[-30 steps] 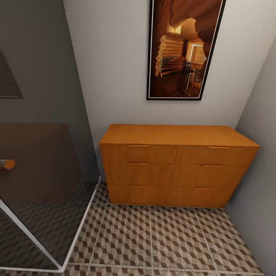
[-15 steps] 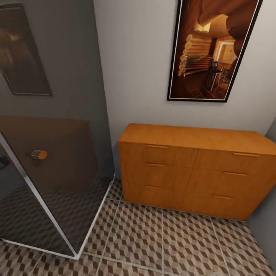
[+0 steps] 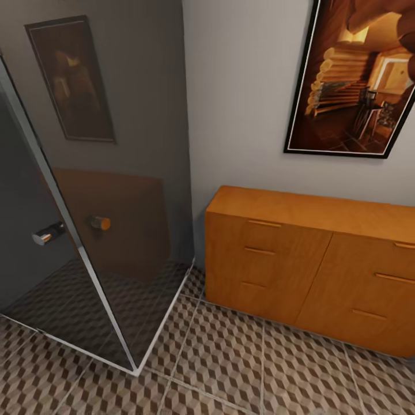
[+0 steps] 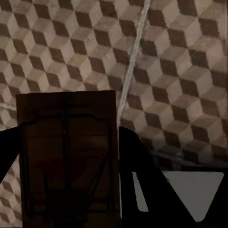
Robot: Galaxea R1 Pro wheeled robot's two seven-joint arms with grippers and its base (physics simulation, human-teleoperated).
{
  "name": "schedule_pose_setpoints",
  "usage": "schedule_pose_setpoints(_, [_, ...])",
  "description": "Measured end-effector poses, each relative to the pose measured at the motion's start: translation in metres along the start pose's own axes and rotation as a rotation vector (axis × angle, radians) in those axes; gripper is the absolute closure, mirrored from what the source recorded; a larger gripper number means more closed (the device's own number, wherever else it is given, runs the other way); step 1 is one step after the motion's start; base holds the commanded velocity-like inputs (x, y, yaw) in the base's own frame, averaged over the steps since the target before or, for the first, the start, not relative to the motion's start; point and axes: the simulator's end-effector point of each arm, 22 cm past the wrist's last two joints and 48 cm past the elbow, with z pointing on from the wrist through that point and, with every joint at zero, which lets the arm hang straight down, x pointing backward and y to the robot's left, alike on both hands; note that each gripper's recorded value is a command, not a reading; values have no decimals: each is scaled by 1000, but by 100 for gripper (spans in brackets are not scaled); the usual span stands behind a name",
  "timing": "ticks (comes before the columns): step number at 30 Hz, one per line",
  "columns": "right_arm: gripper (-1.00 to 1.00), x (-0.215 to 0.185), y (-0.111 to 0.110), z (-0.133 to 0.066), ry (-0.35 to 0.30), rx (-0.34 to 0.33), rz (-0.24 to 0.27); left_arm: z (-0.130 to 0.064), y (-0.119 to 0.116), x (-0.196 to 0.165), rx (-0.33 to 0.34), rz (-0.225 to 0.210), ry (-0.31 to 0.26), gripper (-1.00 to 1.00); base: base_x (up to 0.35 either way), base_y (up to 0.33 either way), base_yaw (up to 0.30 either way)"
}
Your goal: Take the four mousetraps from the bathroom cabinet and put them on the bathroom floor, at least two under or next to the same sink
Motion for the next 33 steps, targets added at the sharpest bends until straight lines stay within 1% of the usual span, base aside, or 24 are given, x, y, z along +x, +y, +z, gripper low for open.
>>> schedule_pose_setpoints(1, [100, 0, 1, 0, -1, -1, 0, 0, 1, 8, 4, 2, 7, 100, 0, 0, 287])
schedule_pose_setpoints(3, [100, -1, 2, 0, -1, -2, 0, 1, 4, 14, 3, 0, 2, 100, 0, 0, 287])
schedule_pose_setpoints(6, [100, 0, 6, 0, 0, -8, 3, 2, 7, 15, 1, -9, -17, 100, 0, 0, 287])
schedule_pose_setpoints(12, [100, 6, 23, -2, 9, -29, 6, 2, 8, 16, 0, -14, -25, 100, 0, 0, 287])
schedule_pose_setpoints(17, [100, 9, 26, -3, 13, -33, 8, 1, 5, 16, 4, -13, -26, 100, 0, 0, 287])
schedule_pose_setpoints(23, [100, 12, 25, -4, 19, -29, 12, 3, 13, 22, -3, -16, -19, 100, 0, 0, 287])
schedule_pose_setpoints(24, [100, 16, 23, -5, 27, -25, 14, 4, 15, 23, 0, -16, -19, 100, 0, 0, 287])
schedule_pose_setpoints(27, [100, 23, 22, -6, 42, -23, 11, 7, 21, 24, 13, -14, -18, 100, 0, 0, 287])
schedule_pose_setpoints(29, [100, 28, 23, -7, 51, -23, 11, 8, 20, 25, 32, -13, -17, 100, 0, 0, 287])
schedule_pose_setpoints(33, [100, 35, 25, -9, 61, -27, 8, 8, 19, 26, 49, -12, -14, 100, 0, 0, 287])
